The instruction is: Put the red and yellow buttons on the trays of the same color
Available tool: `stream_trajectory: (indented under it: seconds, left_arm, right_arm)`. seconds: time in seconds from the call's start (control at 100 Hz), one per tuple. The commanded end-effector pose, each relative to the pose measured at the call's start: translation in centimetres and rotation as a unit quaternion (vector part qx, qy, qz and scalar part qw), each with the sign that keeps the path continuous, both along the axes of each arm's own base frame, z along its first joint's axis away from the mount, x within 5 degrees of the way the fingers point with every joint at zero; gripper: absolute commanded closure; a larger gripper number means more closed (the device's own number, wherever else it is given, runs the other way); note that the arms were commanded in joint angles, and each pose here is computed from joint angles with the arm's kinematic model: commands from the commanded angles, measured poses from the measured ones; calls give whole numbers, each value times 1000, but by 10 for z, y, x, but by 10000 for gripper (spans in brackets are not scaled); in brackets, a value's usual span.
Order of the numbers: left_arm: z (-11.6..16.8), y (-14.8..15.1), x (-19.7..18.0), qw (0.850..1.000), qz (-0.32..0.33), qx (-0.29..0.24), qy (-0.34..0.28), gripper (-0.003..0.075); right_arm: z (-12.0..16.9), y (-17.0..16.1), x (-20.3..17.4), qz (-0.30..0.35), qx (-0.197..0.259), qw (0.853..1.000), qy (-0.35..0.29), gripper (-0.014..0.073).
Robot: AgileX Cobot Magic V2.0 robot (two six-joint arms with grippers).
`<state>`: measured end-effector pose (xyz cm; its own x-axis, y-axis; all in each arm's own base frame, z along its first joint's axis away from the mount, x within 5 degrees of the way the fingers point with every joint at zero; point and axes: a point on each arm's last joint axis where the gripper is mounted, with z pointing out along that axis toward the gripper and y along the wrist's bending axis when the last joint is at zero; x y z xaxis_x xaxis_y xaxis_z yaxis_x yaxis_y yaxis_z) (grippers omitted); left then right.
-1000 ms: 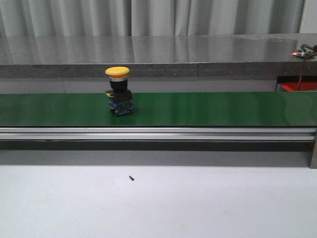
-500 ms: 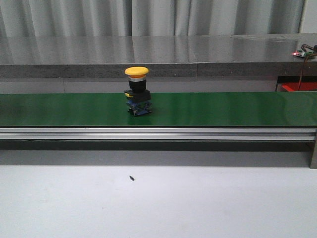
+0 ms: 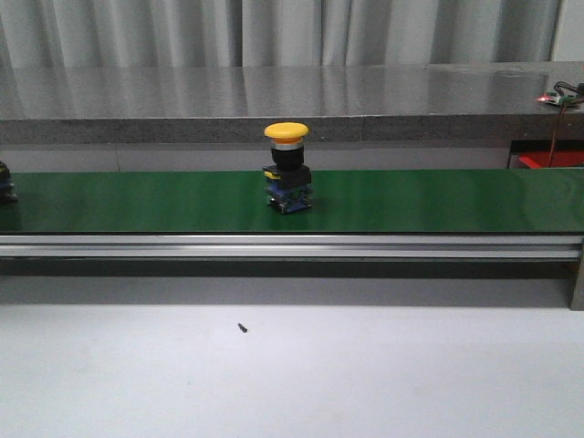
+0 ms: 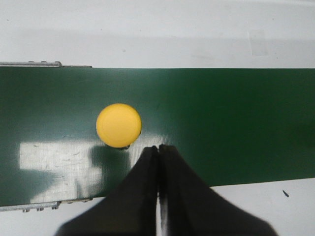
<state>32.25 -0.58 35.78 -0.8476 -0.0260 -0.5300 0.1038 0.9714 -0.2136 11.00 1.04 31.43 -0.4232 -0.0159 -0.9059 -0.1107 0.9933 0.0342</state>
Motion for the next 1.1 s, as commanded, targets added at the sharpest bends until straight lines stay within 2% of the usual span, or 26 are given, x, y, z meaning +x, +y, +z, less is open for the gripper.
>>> stream_trajectory:
  seconds: [0.0,0.23,0.57,0.92,1.09]
  left_arm:
    - [20,-6,-18,998,3,-1,-65,740]
    - [10,-8,-71,992,25,1,-125,740]
    - [-4,-3,-144,971,52,24,-232,740]
    - [-11,-3,-162,965,56,27,-253,740]
    - [-12,-3,-160,966,56,27,-250,740]
  right_arm:
    - [14,-1,1,-5,-3,999,-45,662]
    - [14,-1,1,-5,-3,999,-45,662]
    - [17,-1,2,-8,-2,998,-62,662]
    - [19,-1,3,-7,-1,998,-59,662]
    - [34,0,15,1,-2,999,-32,662]
